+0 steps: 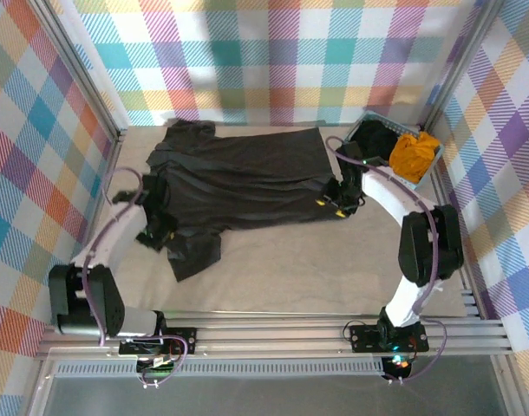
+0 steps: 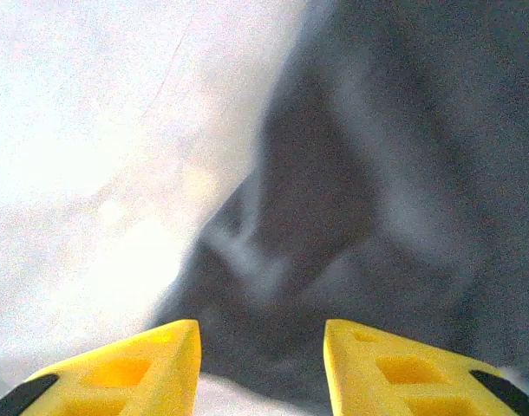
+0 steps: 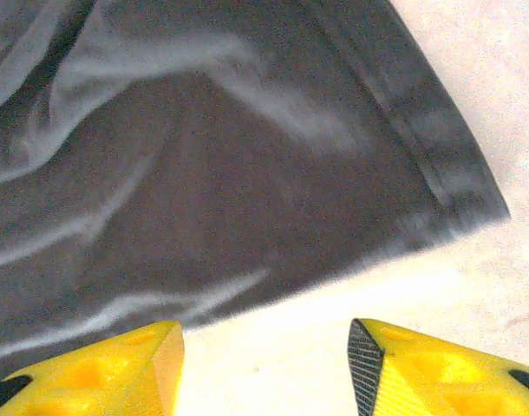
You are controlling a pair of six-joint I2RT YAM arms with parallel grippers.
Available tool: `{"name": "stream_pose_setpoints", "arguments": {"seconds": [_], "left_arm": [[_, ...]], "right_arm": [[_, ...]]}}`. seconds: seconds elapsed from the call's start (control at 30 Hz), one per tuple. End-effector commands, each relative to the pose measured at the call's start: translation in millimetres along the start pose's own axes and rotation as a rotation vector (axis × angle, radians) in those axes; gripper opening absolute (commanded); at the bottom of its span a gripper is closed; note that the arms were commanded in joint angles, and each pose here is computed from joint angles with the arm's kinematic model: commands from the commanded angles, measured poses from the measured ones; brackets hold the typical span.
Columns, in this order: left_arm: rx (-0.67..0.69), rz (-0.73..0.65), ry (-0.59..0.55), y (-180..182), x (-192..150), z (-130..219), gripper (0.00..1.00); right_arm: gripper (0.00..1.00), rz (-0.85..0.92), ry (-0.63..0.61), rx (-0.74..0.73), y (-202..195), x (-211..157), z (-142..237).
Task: Fold and stack the t-shirts
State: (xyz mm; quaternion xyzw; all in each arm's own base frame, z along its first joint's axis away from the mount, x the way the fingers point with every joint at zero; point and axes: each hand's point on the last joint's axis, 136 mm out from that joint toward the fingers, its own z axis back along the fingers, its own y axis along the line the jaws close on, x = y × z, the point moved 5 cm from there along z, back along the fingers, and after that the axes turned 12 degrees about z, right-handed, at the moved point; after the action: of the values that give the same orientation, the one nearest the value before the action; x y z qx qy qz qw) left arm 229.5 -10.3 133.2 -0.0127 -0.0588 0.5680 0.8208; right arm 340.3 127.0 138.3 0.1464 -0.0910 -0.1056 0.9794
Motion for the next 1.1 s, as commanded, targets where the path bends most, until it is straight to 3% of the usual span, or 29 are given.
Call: {"name": "stream_pose_setpoints", "arguments": {"seconds": [0.0,0.17,0.43,0.7,0.97,1.07], "left_arm": [[0.069,0.006,0.085,34.9,-27.6,-20.8,0.43],[0.093,0.0,0.142,53.1,-41.0,-42.9,0.47],[-0.01,0.005,0.096,23.5,-33.6,-70.2,0.47],[-0.117,0.029,0.069,4.0,-28.7,-62.5,0.33],[-0.128,0.026,0.069,2.9,-28.3,-57.6,0.0],[-0.101,0.029,0.062,8.6,-27.4,-46.9,0.0]], "right_arm": [[0.56,0.003,0.022,0.075,0.9,-11.7,-8.2],[0.56,-0.042,0.054,0.056,-23.2,-20.6,-16.5],[0.55,-0.115,0.013,0.012,-63.6,-10.2,-19.5],[0.51,-0.177,-0.046,0.049,-65.0,24.7,-26.5],[0.44,-0.23,-0.011,0.017,-68.4,39.1,-50.3],[0.41,-0.242,-0.001,-0.001,-68.6,43.2,-52.6]]}}
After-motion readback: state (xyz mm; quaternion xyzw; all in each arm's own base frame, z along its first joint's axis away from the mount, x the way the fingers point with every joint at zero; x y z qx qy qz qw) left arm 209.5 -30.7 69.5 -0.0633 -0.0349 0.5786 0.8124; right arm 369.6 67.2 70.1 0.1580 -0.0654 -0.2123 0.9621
